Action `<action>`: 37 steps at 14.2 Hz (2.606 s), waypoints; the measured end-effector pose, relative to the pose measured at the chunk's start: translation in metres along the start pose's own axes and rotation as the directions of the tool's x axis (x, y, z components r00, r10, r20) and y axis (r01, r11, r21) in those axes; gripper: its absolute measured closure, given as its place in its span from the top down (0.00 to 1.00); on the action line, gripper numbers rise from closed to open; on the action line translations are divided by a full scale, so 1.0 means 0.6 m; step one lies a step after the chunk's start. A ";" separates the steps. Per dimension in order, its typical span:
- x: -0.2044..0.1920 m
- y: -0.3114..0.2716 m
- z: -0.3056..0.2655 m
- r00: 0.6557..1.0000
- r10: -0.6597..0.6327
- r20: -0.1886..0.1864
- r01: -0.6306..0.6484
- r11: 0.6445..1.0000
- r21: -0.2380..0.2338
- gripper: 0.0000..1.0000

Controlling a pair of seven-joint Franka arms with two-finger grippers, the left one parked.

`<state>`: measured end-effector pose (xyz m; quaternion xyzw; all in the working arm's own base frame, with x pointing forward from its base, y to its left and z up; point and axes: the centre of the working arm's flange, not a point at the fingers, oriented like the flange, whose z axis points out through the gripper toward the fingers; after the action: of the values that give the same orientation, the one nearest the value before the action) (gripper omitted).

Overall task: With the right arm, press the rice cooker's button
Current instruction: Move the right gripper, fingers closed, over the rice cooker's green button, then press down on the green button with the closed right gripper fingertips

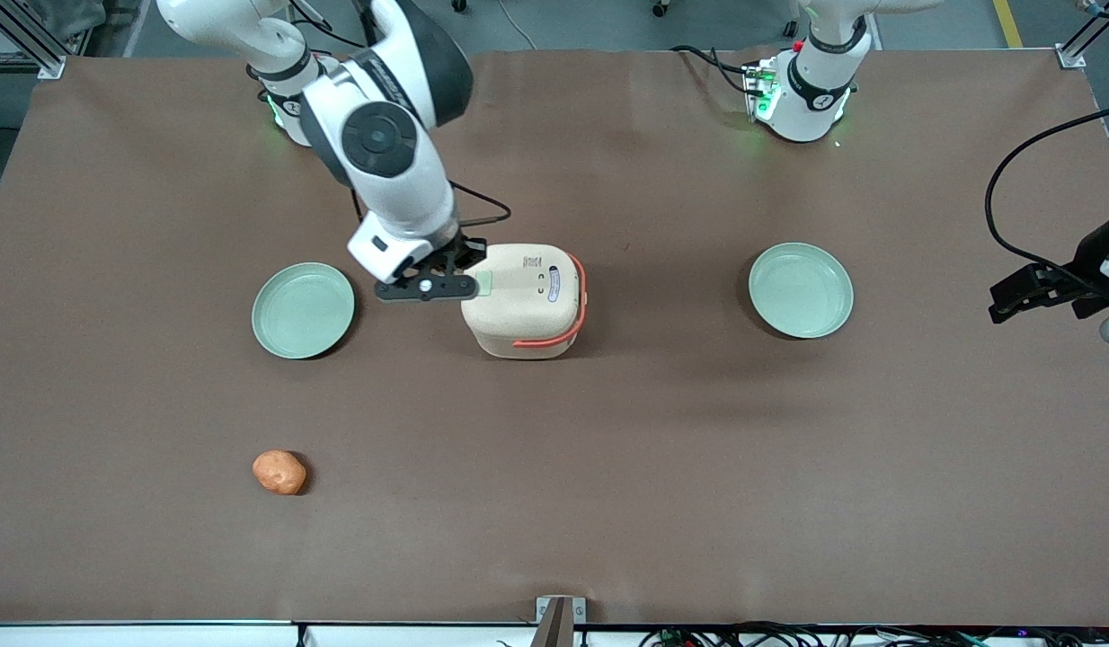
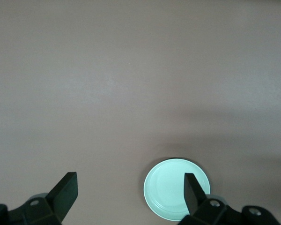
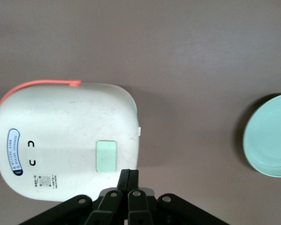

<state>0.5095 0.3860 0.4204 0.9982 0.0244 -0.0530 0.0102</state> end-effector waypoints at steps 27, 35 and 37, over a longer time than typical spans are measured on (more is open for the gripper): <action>-0.005 -0.052 0.090 0.999 0.006 0.033 -0.005 0.999 -0.045 0.01; -0.008 -0.045 0.089 0.998 0.011 0.054 -0.008 0.998 -0.062 0.01; -0.011 -0.042 0.087 0.998 0.012 0.065 -0.008 0.998 -0.069 0.01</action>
<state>0.4962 0.4098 0.3687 0.9952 0.0210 -0.0845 0.0457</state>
